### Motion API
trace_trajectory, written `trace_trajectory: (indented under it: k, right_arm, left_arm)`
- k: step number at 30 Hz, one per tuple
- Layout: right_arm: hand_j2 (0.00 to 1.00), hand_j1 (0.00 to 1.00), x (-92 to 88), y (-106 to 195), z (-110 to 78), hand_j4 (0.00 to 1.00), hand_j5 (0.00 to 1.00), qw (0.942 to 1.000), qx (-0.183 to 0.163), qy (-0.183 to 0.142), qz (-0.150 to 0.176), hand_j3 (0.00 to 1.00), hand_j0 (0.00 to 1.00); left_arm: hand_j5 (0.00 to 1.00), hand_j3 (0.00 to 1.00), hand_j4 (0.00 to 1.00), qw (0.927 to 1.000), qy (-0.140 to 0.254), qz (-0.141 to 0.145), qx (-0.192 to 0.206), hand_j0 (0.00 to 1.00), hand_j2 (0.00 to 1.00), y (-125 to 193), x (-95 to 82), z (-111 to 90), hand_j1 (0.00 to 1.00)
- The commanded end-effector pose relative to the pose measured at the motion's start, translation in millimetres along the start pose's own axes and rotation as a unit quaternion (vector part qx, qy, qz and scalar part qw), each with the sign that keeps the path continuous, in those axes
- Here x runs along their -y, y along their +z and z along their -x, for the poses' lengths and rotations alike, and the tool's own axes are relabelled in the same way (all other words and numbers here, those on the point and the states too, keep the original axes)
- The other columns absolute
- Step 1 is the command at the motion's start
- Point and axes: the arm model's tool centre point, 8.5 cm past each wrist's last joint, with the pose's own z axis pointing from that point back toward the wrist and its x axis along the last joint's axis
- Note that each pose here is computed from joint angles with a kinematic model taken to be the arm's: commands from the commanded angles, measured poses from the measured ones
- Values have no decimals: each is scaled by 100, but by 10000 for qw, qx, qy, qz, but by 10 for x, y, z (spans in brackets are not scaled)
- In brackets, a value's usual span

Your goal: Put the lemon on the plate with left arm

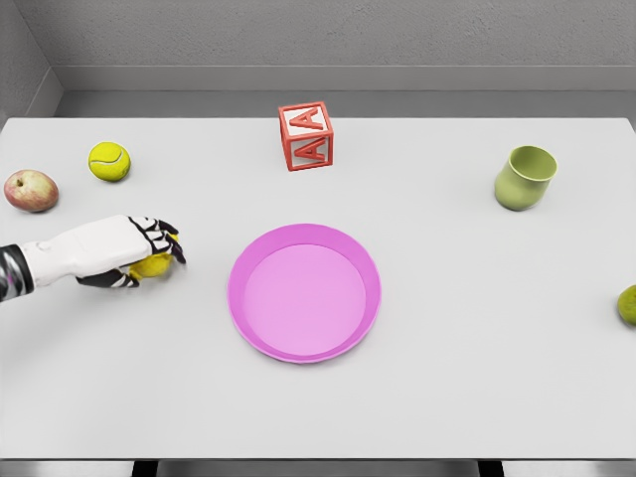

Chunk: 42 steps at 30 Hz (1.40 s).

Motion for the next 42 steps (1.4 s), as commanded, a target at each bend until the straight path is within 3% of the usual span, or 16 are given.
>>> trace_trajectory:
  k: [1,12,22,41,42]
  right_arm:
    - [100,100,-2,1,3,100,100,10000,-5,-1,-2,100,100]
    - [100,100,0,0,-2,100,100,10000,3,-1,0,100,100]
    - [100,100,-2,1,3,100,100,10000,-5,-1,-2,100,100]
    - [100,100,-2,1,3,100,100,10000,-5,-1,-2,100,100]
    - [100,100,-2,1,3,100,100,10000,-5,-1,-2,100,100]
  left_arm:
    - [70,70,70,9999,66,-91,7,70,70,12,-34,4,70]
    - [70,70,70,9986,153,-482,182,70,70,-10,-229,-73,70]
    - [70,70,70,9937,-58,-801,781,70,70,-192,-443,-467,70]
    - [70,70,70,9818,49,-1005,1611,70,70,-592,-411,-1032,70]
    - [70,70,70,9810,67,-873,1729,70,70,-660,-367,-1105,70]
